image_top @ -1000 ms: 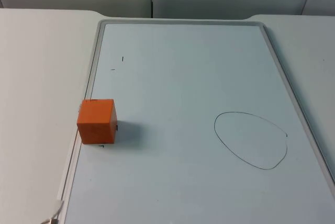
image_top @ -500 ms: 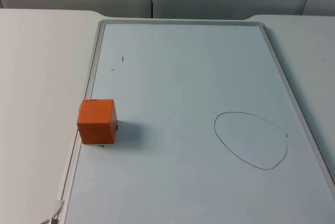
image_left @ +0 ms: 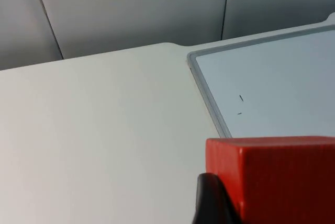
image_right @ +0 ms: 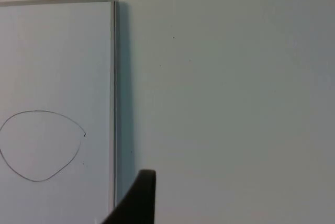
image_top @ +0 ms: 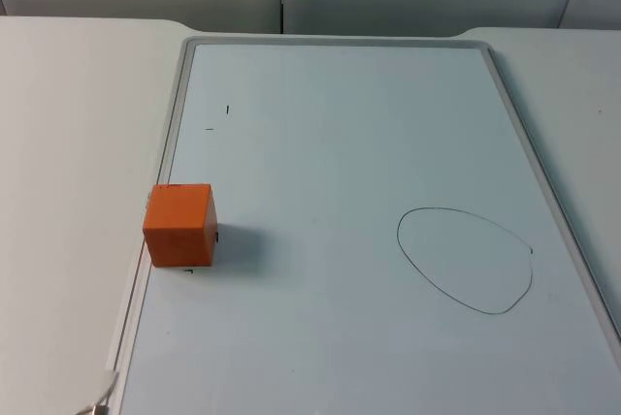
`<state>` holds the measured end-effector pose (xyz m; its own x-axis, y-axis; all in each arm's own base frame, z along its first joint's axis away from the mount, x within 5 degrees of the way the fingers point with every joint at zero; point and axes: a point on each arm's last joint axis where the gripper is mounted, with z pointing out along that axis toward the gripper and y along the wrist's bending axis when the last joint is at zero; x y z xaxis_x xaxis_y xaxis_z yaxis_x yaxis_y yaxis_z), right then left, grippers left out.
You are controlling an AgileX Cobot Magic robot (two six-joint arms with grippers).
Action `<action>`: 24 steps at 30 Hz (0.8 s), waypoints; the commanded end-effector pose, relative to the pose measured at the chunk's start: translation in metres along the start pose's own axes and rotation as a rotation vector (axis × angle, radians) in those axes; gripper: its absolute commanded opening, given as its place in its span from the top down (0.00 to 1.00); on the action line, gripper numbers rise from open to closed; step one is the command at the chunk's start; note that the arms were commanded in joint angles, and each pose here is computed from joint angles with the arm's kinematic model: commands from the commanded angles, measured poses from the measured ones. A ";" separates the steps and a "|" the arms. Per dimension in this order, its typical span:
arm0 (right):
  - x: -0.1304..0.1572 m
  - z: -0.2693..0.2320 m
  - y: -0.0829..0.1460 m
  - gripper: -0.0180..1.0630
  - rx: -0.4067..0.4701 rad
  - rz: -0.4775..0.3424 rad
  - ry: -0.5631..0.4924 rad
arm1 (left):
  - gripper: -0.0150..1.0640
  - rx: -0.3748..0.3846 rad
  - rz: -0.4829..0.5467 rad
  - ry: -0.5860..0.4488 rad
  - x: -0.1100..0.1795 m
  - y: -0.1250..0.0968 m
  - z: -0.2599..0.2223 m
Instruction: Pick up one cube with the left hand and another cube with the right hand. First place the cube in the right hand at the target position, then stack the cube in the left hand on top.
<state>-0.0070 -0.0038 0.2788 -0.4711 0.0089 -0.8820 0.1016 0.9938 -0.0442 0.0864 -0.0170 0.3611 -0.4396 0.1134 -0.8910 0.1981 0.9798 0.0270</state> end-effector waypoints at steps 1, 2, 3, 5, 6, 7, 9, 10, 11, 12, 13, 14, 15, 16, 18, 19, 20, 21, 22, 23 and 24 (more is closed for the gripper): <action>0.000 0.000 0.000 0.07 0.006 0.005 -0.009 | 0.99 0.006 -0.007 -0.028 0.001 0.000 -0.005; 0.000 0.000 0.000 0.07 0.006 0.005 -0.009 | 0.99 0.006 -0.007 -0.028 0.001 0.000 -0.005; 0.000 0.000 0.000 0.07 0.006 0.005 -0.009 | 0.99 0.006 -0.007 -0.028 0.001 0.000 -0.005; 0.000 0.000 0.000 0.07 0.006 0.005 -0.009 | 0.99 0.006 -0.007 -0.028 0.001 0.000 -0.005; 0.000 0.000 0.000 0.07 0.006 0.005 -0.009 | 0.99 0.006 -0.007 -0.028 0.001 0.000 -0.005; 0.000 0.000 0.000 0.07 0.006 0.005 -0.009 | 0.99 0.006 -0.007 -0.028 0.001 0.000 -0.005; 0.000 0.000 0.000 0.07 0.006 0.005 -0.009 | 0.99 0.006 -0.007 -0.028 0.001 0.000 -0.005; 0.000 0.000 0.000 0.07 0.006 0.005 -0.009 | 0.99 0.006 -0.007 -0.028 0.001 0.000 -0.005; 0.000 0.000 0.000 0.07 0.006 0.005 -0.009 | 0.99 0.006 -0.007 -0.028 0.001 0.000 -0.005; 0.000 0.000 0.000 0.07 0.006 0.005 -0.009 | 0.99 0.006 -0.002 -0.028 0.001 0.000 -0.005; 0.000 0.000 0.000 0.07 0.006 0.005 -0.009 | 0.99 0.006 -0.002 -0.028 0.001 0.000 -0.005; 0.000 0.000 0.000 0.07 0.006 0.005 -0.009 | 0.99 0.006 -0.002 -0.028 0.001 0.000 -0.005; 0.000 0.000 0.000 0.07 0.006 0.005 -0.009 | 0.99 0.006 -0.002 -0.031 0.001 0.000 -0.005; 0.000 0.000 0.000 0.07 0.006 0.005 -0.009 | 0.99 0.007 0.000 -0.032 0.001 0.000 -0.005; 0.000 0.000 0.000 0.07 0.006 0.005 -0.009 | 0.99 0.005 0.002 -0.033 0.001 0.000 -0.005; 0.000 0.000 0.000 0.07 0.006 0.005 -0.009 | 0.99 0.003 0.003 -0.033 0.001 0.000 -0.005; 0.000 0.000 0.000 0.07 0.006 0.005 -0.009 | 0.99 0.002 0.005 -0.033 0.001 0.000 -0.005; 0.000 0.000 0.000 0.07 0.006 0.005 -0.009 | 0.99 0.002 0.005 -0.033 0.001 0.000 -0.005; 0.000 0.000 0.000 0.07 0.006 0.005 -0.009 | 0.99 0.002 0.005 -0.033 0.001 0.000 -0.005; 0.000 0.000 0.000 0.07 0.006 0.005 -0.009 | 0.99 0.002 0.005 -0.033 0.001 0.000 -0.005; 0.000 0.000 0.000 0.07 0.006 0.005 -0.009 | 0.99 0.002 0.005 -0.033 0.001 0.000 -0.005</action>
<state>-0.0070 -0.0038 0.2788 -0.4711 0.0089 -0.8820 0.1016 0.9938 -0.0442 0.0826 -0.0154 0.3626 -0.4238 0.1129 -0.8987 0.1957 0.9802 0.0309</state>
